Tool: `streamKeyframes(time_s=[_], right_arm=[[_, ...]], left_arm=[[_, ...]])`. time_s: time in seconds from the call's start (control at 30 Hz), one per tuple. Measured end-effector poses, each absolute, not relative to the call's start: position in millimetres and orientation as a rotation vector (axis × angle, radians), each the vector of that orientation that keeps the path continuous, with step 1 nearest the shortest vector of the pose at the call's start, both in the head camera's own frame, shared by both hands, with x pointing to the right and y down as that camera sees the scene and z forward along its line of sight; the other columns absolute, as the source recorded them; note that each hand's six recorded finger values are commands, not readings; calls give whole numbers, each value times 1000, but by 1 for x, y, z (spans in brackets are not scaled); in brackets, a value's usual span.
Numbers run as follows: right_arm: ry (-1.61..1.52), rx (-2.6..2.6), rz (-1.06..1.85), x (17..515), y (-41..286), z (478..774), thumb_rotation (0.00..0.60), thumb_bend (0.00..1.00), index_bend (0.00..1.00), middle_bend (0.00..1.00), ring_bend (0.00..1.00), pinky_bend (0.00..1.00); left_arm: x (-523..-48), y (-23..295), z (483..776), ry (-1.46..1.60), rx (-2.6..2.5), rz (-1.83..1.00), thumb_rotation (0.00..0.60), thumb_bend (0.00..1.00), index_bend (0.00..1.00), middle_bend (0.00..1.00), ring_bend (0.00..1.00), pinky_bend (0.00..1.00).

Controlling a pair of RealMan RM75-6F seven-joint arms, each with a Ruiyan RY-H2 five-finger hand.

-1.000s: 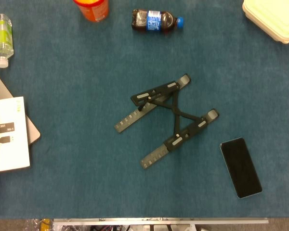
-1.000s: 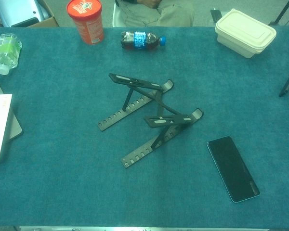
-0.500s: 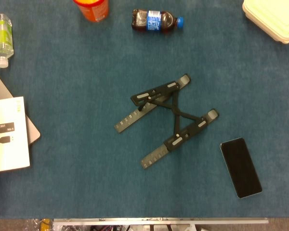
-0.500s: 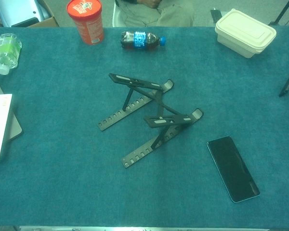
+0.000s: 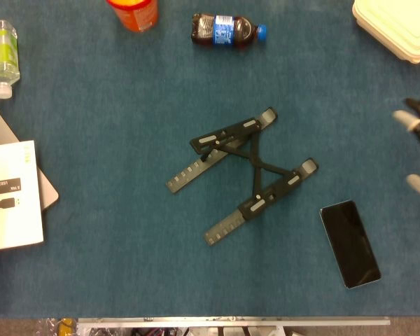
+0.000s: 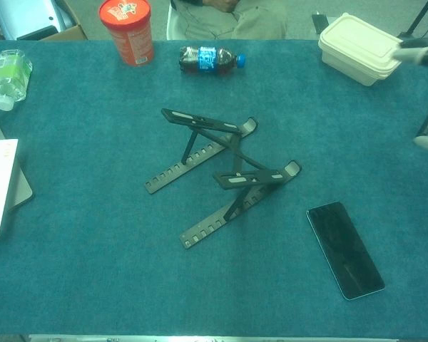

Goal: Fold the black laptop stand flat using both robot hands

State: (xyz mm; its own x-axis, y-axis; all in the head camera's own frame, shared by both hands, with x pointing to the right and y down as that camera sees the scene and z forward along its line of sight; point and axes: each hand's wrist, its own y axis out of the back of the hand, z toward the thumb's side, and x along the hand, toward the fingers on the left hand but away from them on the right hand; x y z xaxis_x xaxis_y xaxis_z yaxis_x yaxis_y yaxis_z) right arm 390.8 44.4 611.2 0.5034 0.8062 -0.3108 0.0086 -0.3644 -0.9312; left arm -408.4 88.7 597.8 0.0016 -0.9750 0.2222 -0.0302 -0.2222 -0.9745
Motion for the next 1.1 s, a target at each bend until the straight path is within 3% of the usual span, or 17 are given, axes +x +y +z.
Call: streamKeyframes(time_s=[0.27, 0.7, 1.1], right_arm=[[-498, -1844, 898, 329, 41, 626, 600, 4, 0, 0, 0, 0], [-468, -1857, 812, 255, 54, 665, 600, 0, 0, 0, 0, 0], [-480, -1838, 776, 223, 64, 688, 600, 0, 0, 0, 0, 0]], left_arm=[[-412, 91, 593, 1117, -1391, -1362, 600, 358, 185, 152, 44, 20], [-422, 95, 593, 1119, -1395, -1376, 600, 358, 185, 150, 44, 19], [-430, 97, 597, 1108, -1407, -1400, 600, 357, 185, 149, 44, 19]])
